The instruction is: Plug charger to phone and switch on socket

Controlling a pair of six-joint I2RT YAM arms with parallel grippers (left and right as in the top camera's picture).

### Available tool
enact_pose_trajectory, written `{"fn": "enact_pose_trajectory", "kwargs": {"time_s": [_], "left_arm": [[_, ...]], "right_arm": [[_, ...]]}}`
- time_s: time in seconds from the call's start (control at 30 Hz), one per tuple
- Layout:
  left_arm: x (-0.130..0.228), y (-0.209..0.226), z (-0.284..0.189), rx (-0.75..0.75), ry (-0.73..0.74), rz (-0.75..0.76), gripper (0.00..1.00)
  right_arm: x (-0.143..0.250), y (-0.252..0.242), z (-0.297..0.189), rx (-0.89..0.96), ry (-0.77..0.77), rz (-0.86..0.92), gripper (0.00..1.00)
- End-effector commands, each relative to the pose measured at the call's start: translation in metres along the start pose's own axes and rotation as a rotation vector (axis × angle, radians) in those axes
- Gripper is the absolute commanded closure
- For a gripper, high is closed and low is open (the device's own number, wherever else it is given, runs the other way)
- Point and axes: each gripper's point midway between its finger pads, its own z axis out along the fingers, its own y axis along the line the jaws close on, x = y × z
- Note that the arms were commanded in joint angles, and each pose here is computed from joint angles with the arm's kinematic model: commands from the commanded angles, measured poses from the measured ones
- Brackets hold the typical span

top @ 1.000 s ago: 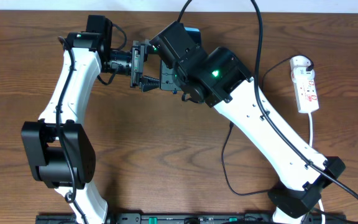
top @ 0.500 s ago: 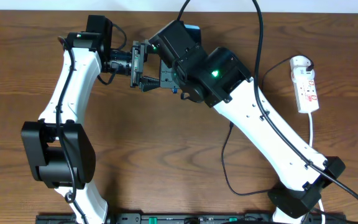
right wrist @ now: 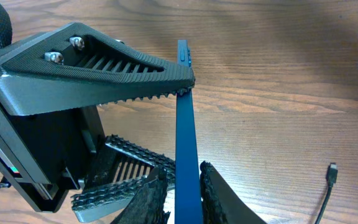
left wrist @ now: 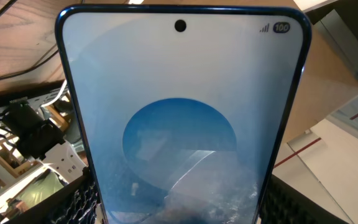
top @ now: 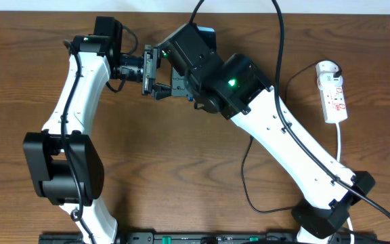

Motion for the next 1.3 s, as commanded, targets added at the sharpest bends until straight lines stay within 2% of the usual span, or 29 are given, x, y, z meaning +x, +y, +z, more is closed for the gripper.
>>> {"fn": "enact_pose_trajectory", "kwargs": {"time_s": [0.0,0.23,0.33,0.53,0.67,0.7,0.93,1.0,1.27], "left_arm": [[0.023,-0.014,-0.004,0.038,0.04,0.044,0.29],[0.026,-0.016,-0.004,0.049,0.058,0.039,0.28],[0.026,-0.016,-0.004,0.049,0.058,0.039,0.29],[0.026,-0.016,-0.004,0.047,0.054,0.039,0.27],[0.026,-0.016,-0.004,0.047,0.054,0.039,0.07],[0.025,-0.016,-0.004,0.046,0.054,0.039,0.05],[0.02,-0.012,-0.004,0.025,0.02,0.038,0.03],[0.02,-0.012,-0.004,0.025,0.021,-0.002,0.04],[0.029,-0.017,-0.005,0.054,0.075,-0.078,0.11]], "right_arm": [[-0.002,-0.002,0.002,0.02,-0.015,0.001,0.84],[0.0,-0.001,0.002,0.02,-0.013,-0.003,0.9],[-0.001,-0.001,0.002,0.019,-0.014,-0.002,0.99],[-0.002,-0.001,0.001,0.022,-0.019,-0.002,0.98],[-0.013,-0.007,0.001,0.049,-0.071,0.018,0.99],[-0.016,-0.009,0.0,0.055,-0.082,0.038,0.99],[-0.047,-0.039,-0.01,0.073,-0.17,0.35,0.99],[-0.053,-0.044,-0.014,0.053,-0.183,0.514,0.99],[-0.042,-0.031,-0.012,-0.043,-0.065,0.838,0.99]]}}
